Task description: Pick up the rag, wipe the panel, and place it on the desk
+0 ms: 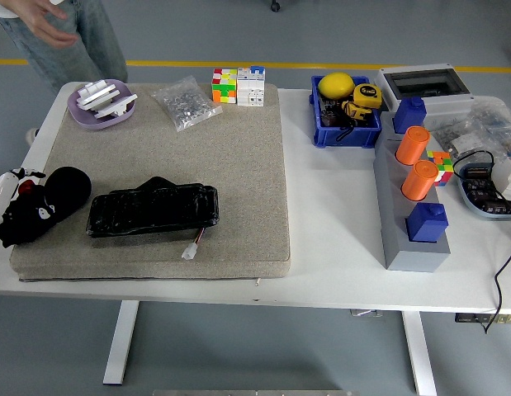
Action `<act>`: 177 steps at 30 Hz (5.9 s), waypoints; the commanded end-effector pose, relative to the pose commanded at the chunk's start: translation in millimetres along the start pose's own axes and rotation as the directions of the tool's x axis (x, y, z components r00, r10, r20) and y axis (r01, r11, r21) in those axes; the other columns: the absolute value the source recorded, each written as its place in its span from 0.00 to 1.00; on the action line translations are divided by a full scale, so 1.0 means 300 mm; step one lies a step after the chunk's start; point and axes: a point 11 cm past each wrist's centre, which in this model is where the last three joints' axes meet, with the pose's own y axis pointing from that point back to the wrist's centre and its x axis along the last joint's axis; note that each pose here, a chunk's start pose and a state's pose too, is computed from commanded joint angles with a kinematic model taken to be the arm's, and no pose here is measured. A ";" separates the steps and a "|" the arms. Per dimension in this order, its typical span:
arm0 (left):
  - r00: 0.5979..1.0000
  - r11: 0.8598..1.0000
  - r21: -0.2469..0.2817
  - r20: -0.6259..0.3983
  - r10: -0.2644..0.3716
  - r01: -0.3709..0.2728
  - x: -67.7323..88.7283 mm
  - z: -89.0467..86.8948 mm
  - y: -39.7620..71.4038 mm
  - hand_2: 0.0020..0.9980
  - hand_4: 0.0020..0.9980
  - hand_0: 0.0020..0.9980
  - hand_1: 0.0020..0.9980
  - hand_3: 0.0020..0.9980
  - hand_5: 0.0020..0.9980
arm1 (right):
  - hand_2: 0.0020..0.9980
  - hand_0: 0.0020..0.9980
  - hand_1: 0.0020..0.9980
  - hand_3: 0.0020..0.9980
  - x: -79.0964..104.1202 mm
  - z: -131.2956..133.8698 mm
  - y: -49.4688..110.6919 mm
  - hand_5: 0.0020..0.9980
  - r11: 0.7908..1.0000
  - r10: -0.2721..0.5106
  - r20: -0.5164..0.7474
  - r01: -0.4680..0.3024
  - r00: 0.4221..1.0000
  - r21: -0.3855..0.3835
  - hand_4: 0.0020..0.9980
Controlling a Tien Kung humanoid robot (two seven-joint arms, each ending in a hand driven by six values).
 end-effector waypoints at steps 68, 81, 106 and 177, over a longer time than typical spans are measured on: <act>0.982 0.915 -0.401 0.185 0.034 0.044 -0.112 0.494 0.148 0.57 0.23 0.26 0.27 0.51 0.00 | 0.69 0.78 0.68 0.62 0.000 -0.036 0.000 0.49 1.000 0.009 0.013 -0.009 1.000 0.026 1.00; 0.975 0.862 -0.494 0.221 -0.003 0.115 -0.173 0.624 0.168 0.57 0.24 0.26 0.26 0.51 0.00 | 0.69 0.77 0.68 0.62 -0.004 -0.039 0.000 0.50 1.000 0.010 0.012 -0.010 1.000 0.026 1.00; 0.972 0.824 -0.543 0.232 -0.037 0.161 -0.234 0.703 0.195 0.56 0.24 0.25 0.26 0.50 0.01 | 0.69 0.77 0.68 0.62 -0.016 -0.024 0.001 0.50 1.000 0.012 0.018 -0.012 1.000 0.011 1.00; 0.979 0.900 -0.423 0.203 -0.015 0.102 -0.193 0.552 0.148 0.55 0.27 0.26 0.27 0.51 0.00 | 0.68 0.77 0.66 0.62 0.000 -0.030 0.000 0.50 1.000 0.017 0.025 -0.018 1.000 0.022 1.00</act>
